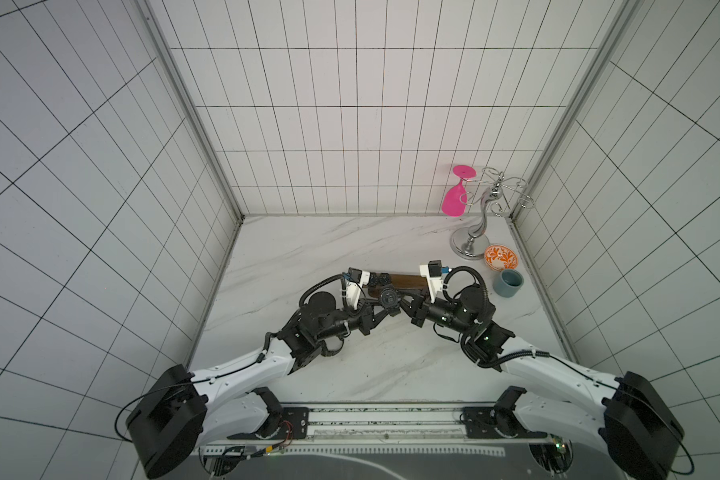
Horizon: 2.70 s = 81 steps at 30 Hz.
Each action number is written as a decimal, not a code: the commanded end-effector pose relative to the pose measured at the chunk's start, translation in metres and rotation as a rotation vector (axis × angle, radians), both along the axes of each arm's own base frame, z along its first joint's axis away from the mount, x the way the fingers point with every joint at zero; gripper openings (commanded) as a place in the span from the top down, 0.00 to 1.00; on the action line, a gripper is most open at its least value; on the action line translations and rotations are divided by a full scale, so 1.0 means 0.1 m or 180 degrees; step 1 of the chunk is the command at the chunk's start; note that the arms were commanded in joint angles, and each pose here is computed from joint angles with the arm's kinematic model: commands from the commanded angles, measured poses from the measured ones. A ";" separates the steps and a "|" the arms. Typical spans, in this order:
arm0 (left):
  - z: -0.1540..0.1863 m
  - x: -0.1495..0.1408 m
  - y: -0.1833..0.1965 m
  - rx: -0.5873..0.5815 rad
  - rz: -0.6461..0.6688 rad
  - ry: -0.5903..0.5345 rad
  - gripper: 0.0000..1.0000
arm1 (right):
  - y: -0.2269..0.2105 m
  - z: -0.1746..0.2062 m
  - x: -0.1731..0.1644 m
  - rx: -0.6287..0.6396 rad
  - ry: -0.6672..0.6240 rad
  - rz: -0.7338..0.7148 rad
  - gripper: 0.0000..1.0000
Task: Place watch on stand
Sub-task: Pick up the watch at the center of the board, then place the watch on the stand.
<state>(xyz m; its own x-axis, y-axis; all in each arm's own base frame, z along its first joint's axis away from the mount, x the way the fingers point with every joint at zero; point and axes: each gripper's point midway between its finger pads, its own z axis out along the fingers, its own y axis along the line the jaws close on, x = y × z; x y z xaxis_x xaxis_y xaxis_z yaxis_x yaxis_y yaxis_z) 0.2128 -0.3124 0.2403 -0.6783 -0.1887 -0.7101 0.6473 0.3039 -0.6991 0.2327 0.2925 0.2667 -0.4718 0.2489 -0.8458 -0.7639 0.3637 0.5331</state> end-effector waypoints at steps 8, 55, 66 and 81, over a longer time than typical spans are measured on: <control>-0.02 0.17 0.17 0.0269 0.0470 -0.0110 1.00 | -0.19 -0.18 0.04 -0.0172 0.0036 -0.0363 0.60; -0.27 0.29 0.21 0.1051 0.0832 -0.0339 1.00 | 0.06 0.20 -0.09 -0.0796 -0.0200 -0.0556 0.28; -0.26 0.29 0.21 0.1055 0.0837 -0.0348 1.00 | 0.09 0.11 -0.08 -0.0948 -0.0213 -0.0533 0.32; -0.29 0.29 0.24 0.1231 0.0837 -0.0405 1.00 | 0.03 0.21 -0.08 -0.0877 -0.0194 -0.0628 0.62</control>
